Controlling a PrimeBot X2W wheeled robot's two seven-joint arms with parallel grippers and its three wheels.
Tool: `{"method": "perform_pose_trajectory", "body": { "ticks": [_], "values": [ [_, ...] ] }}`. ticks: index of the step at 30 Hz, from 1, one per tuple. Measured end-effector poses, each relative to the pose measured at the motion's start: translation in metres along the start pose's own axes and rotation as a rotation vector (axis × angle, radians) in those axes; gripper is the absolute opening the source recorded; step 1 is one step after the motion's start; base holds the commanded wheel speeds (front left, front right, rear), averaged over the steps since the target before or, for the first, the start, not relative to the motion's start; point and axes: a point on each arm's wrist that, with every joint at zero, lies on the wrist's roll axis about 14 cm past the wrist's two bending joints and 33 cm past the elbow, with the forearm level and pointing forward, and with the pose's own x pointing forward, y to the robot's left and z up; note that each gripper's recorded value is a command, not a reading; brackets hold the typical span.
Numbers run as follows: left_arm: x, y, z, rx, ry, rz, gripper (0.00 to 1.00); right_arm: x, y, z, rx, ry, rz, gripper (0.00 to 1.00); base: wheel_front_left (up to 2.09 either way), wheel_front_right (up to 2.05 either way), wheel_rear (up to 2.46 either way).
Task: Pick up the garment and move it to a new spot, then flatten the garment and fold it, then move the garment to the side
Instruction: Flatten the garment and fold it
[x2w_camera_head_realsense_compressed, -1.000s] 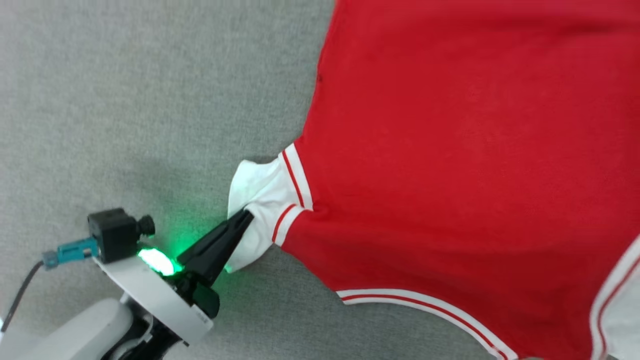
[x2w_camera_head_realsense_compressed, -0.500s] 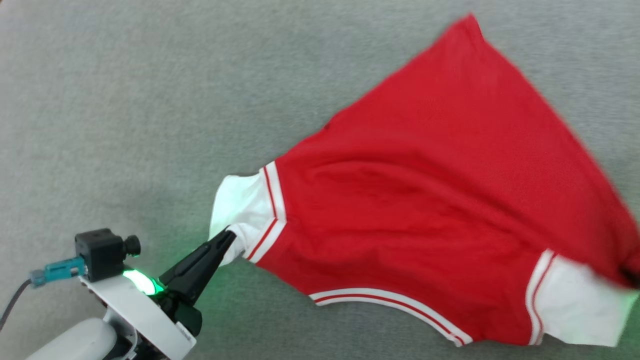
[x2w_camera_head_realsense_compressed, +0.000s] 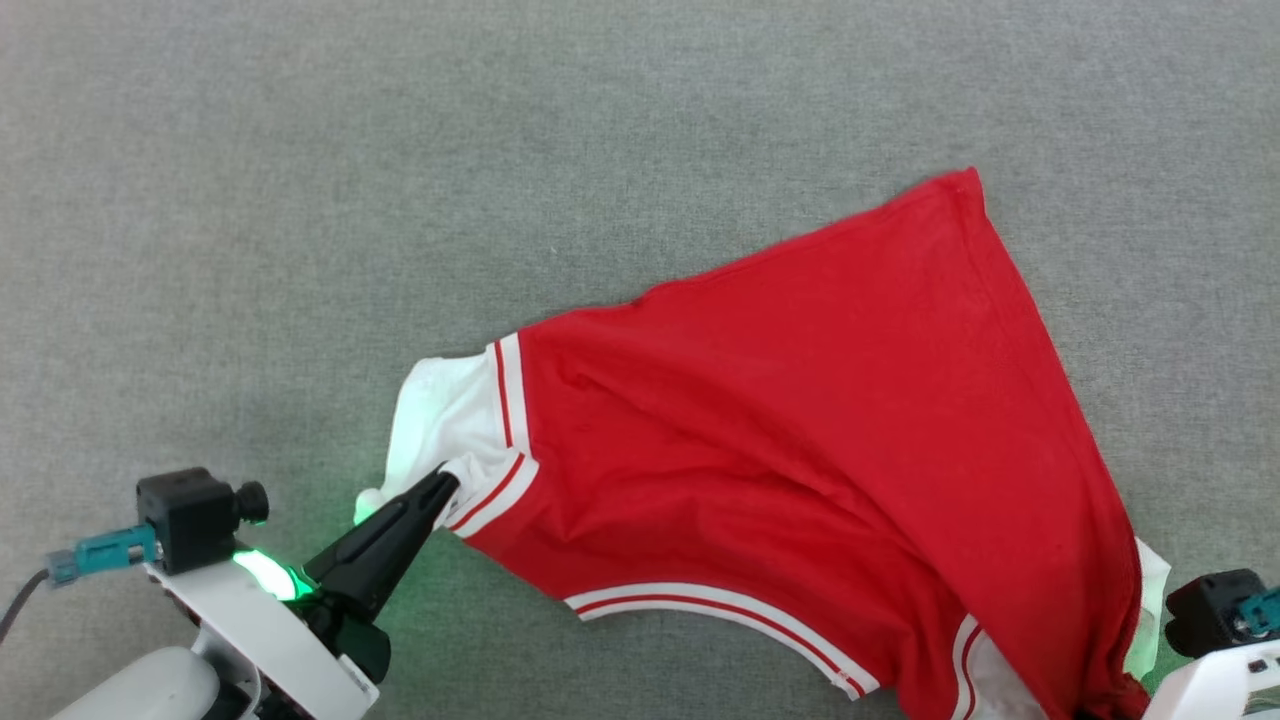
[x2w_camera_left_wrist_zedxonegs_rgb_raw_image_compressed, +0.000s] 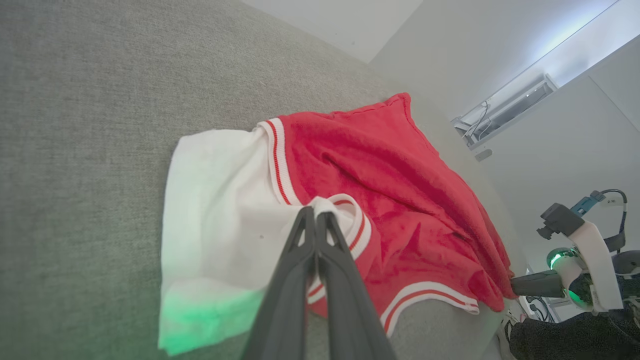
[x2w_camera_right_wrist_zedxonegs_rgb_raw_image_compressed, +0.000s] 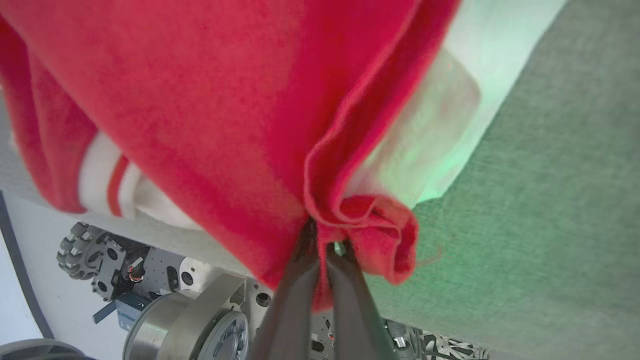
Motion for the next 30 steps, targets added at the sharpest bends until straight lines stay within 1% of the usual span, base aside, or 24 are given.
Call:
{"method": "perform_pose_trajectory", "body": {
  "ticks": [2, 4, 5, 6, 8, 12, 17, 20, 22, 26, 30],
  "values": [
    [0.000, 0.000, -0.001, 0.002, 0.004, -0.002, 0.00, 0.004, 0.001, -0.002, 0.003, -0.005, 0.007, 0.00, 0.00, 0.00, 0.00],
    [0.000, -0.001, -0.001, 0.002, 0.005, -0.003, 0.00, 0.006, 0.000, 0.002, -0.002, -0.036, 0.001, 0.36, 0.00, 0.00, 0.00],
    [0.000, -0.001, -0.001, 0.003, 0.005, -0.003, 0.00, 0.006, -0.001, 0.003, -0.006, -0.048, -0.005, 0.50, 0.00, 0.00, 0.00],
    [0.001, 0.000, 0.000, 0.004, 0.004, -0.003, 0.00, 0.006, -0.002, 0.005, -0.013, -0.061, -0.010, 1.00, 0.00, 0.00, 0.00],
    [0.000, 0.000, 0.000, 0.006, 0.002, -0.001, 0.00, 0.002, -0.005, 0.013, -0.024, -0.097, -0.028, 1.00, 0.00, 0.00, 0.00],
    [-0.001, -0.002, 0.002, 0.005, -0.007, -0.002, 0.00, -0.027, -0.017, 0.056, -0.055, -0.259, -0.092, 1.00, 0.00, 0.00, 0.00],
    [-0.002, -0.005, 0.003, -0.002, -0.022, -0.002, 0.00, -0.062, -0.020, 0.091, -0.105, -0.358, -0.140, 1.00, 0.00, 0.00, 0.00],
    [-0.003, -0.006, 0.001, -0.006, -0.023, -0.003, 0.00, -0.081, -0.022, 0.123, -0.148, -0.431, -0.171, 1.00, 0.00, 0.00, 0.00],
    [-0.002, -0.007, 0.003, -0.003, -0.029, -0.005, 0.00, -0.087, -0.019, 0.145, -0.178, -0.476, -0.171, 1.00, 0.00, 0.00, 0.00],
    [-0.001, -0.005, 0.005, -0.003, -0.036, -0.001, 0.00, -0.087, -0.006, 0.196, -0.249, -0.561, -0.155, 1.00, 0.00, 0.00, 0.00],
    [0.000, 0.001, 0.005, -0.009, -0.038, 0.013, 0.00, -0.060, 0.016, 0.227, -0.318, -0.540, -0.113, 1.00, 0.00, 0.00, 0.00]
  ]
}}
